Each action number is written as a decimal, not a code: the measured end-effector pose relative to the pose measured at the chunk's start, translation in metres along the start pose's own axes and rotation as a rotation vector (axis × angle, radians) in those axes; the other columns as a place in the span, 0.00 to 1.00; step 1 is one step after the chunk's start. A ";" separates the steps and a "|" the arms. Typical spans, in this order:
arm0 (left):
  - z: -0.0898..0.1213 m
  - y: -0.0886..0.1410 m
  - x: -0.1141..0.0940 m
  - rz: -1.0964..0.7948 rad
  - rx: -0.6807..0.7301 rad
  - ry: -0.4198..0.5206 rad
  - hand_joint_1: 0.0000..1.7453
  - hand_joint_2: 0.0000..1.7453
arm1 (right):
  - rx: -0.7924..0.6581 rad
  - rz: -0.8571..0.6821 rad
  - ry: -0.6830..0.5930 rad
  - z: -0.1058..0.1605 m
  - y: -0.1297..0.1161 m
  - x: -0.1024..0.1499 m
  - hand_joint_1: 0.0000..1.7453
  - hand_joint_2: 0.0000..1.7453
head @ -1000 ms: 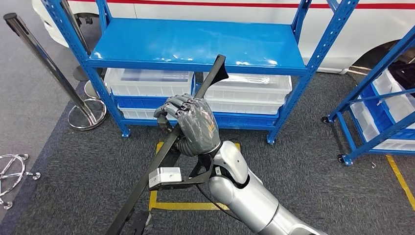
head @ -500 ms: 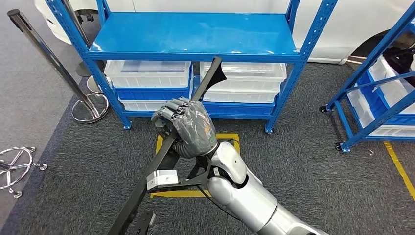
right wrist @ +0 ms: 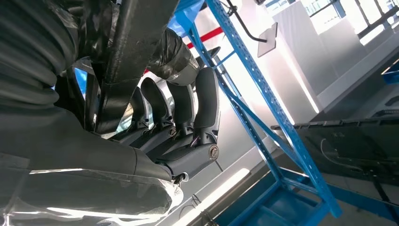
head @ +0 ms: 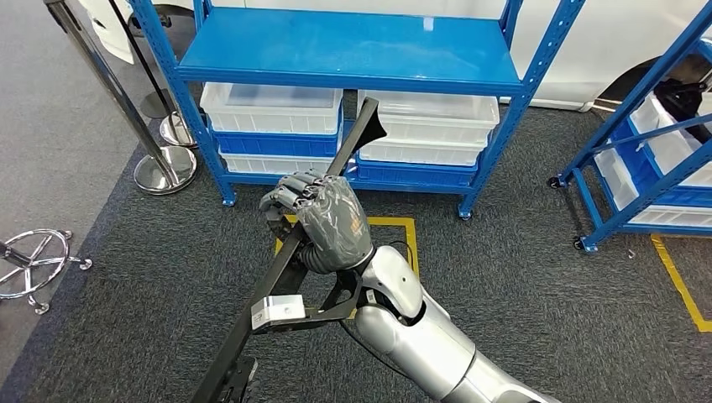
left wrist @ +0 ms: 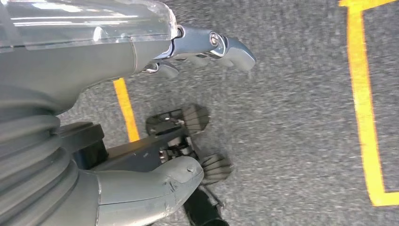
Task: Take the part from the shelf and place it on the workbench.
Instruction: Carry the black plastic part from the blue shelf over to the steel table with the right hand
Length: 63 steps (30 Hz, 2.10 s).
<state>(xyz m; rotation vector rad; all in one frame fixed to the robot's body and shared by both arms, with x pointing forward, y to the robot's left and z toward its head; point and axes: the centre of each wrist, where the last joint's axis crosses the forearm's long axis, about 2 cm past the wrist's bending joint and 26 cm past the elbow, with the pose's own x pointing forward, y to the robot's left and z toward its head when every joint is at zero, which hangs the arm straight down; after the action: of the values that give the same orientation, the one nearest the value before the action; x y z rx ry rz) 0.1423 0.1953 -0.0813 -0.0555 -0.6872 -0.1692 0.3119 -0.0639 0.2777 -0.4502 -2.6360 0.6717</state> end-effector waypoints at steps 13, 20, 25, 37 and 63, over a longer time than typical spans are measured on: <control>0.000 0.003 -0.002 0.016 0.023 -0.019 0.00 1.00 | -0.011 -0.041 -0.012 -0.005 0.005 0.005 1.00 1.00; 0.000 0.004 -0.002 0.015 0.028 -0.018 0.00 1.00 | 0.009 -0.058 -0.004 -0.003 0.012 0.005 1.00 1.00; -0.001 0.005 0.001 0.013 0.028 -0.022 0.00 1.00 | 0.010 -0.073 -0.007 -0.007 0.016 0.009 1.00 1.00; 0.000 0.007 -0.002 0.023 0.044 -0.010 0.00 1.00 | 0.042 -0.126 0.029 -0.006 0.022 0.007 1.00 1.00; 0.000 0.003 -0.001 0.025 0.048 -0.037 0.00 1.00 | 0.087 -0.166 0.045 -0.012 0.026 0.005 1.00 1.00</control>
<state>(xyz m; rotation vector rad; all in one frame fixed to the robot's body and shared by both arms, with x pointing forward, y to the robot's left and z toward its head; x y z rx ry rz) 0.1418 0.1988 -0.0820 -0.0217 -0.7270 -0.1278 0.3181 -0.0357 0.2756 -0.2156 -2.5552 0.7099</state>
